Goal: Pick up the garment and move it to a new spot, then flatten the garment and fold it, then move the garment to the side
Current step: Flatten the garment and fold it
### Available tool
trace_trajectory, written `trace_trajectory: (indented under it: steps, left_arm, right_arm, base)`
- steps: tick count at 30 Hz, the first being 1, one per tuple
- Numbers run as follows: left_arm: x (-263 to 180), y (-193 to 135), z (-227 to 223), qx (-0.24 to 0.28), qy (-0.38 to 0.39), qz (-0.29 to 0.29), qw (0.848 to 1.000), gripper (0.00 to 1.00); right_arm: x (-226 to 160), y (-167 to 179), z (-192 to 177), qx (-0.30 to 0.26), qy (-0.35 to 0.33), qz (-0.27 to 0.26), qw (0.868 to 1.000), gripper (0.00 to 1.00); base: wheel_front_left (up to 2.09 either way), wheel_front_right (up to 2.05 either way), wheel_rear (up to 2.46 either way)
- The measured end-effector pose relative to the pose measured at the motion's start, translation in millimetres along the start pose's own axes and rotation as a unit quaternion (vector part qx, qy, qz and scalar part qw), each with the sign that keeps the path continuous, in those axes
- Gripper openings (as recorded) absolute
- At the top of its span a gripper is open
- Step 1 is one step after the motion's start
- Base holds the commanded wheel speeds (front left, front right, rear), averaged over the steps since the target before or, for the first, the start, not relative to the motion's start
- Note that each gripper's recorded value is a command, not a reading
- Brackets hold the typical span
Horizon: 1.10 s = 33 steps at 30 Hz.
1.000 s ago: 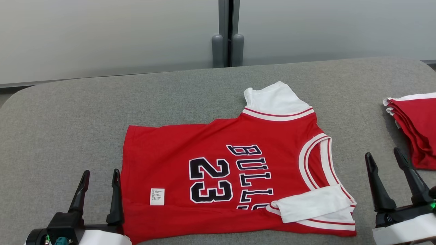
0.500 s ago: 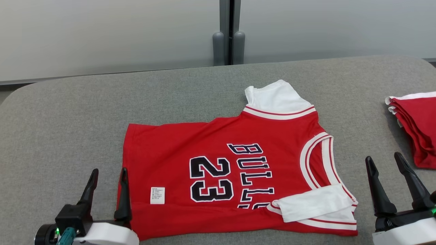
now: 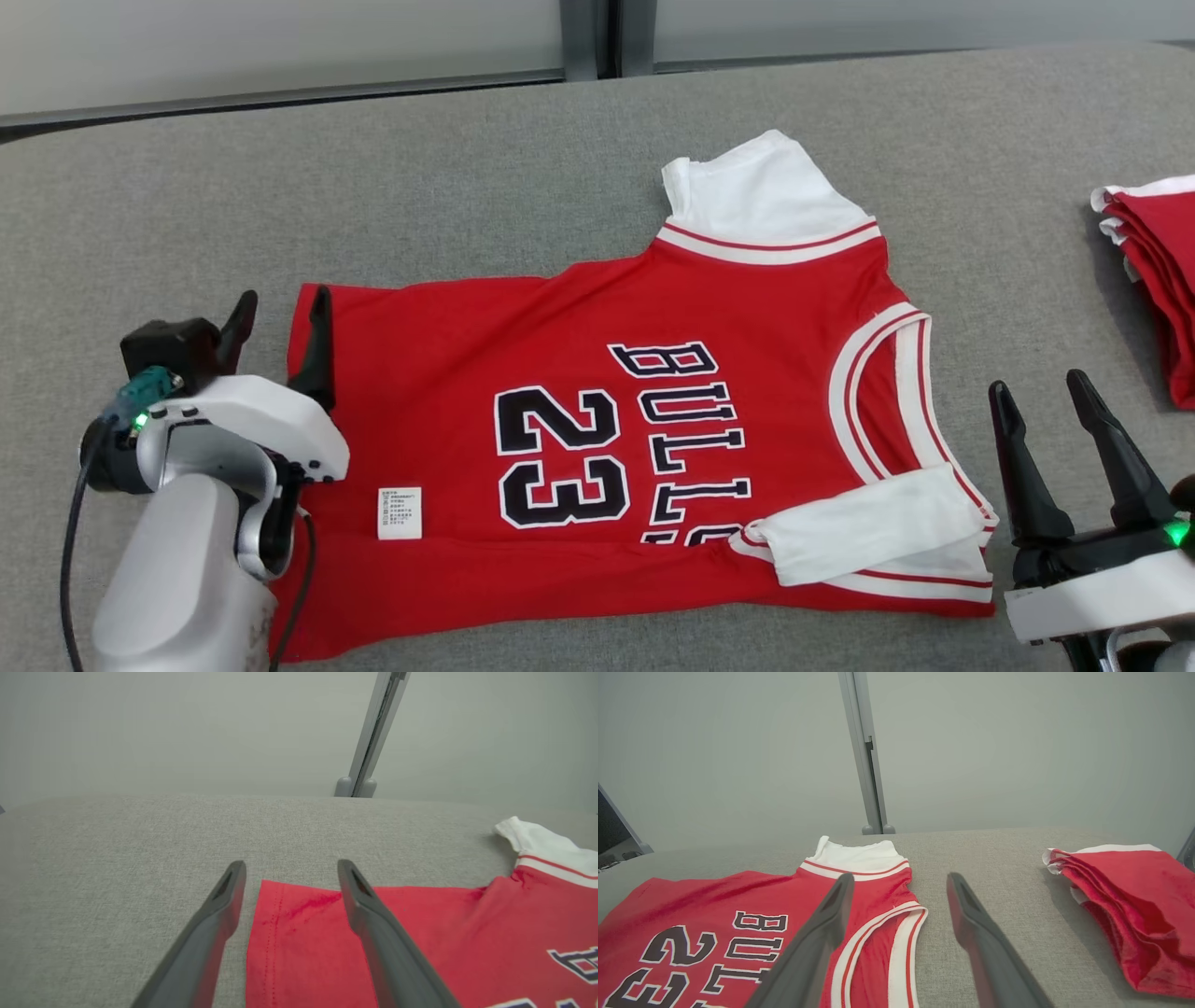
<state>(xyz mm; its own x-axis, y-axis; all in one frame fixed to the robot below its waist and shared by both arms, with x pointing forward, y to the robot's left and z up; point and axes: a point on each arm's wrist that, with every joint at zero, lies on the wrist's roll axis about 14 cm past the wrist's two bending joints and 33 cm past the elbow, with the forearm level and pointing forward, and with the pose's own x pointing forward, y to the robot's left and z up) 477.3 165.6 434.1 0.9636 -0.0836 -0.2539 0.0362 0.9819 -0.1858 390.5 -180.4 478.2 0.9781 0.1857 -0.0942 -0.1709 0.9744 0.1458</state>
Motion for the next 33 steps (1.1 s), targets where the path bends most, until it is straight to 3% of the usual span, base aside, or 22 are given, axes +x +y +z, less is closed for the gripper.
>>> trace_trajectory:
  steps: [7, 8, 9, 10, 22, 33]
  left_arm:
    - [30, 10, -48, -0.009, 0.103, 0.003, 0.995, 0.99]
    - [32, 11, -52, -0.010, 0.111, 0.003, 0.994, 0.76]
    - [34, 11, -55, -0.011, 0.119, 0.003, 0.993, 0.42]
    - [36, 12, -58, -0.013, 0.125, 0.003, 0.992, 0.00]
    - [43, 11, -54, -0.021, 0.108, 0.002, 0.994, 0.00]
    - [68, 2, -41, -0.026, 0.062, -0.008, 0.998, 0.00]
  right_arm:
    - [7, -11, -22, 0.011, 0.023, -0.013, 1.000, 1.00]
    - [7, -12, -24, 0.011, 0.026, -0.015, 0.999, 1.00]
    - [8, -13, -26, 0.012, 0.027, -0.015, 0.999, 1.00]
    - [8, -14, -27, 0.012, 0.029, -0.016, 0.999, 1.00]
    - [36, -42, -17, 0.014, 0.014, -0.032, 0.999, 1.00]
    - [141, -48, 17, -0.006, -0.003, 0.015, 1.000, 1.00]
  base:
    - [0.00, 0.00, 0.00]
    - [0.00, 0.00, 0.00]
    - [0.00, 0.00, 0.00]
    - [0.00, 0.00, 0.00]
    - [0.00, 0.00, 0.00]
    - [0.00, 0.00, 0.00]
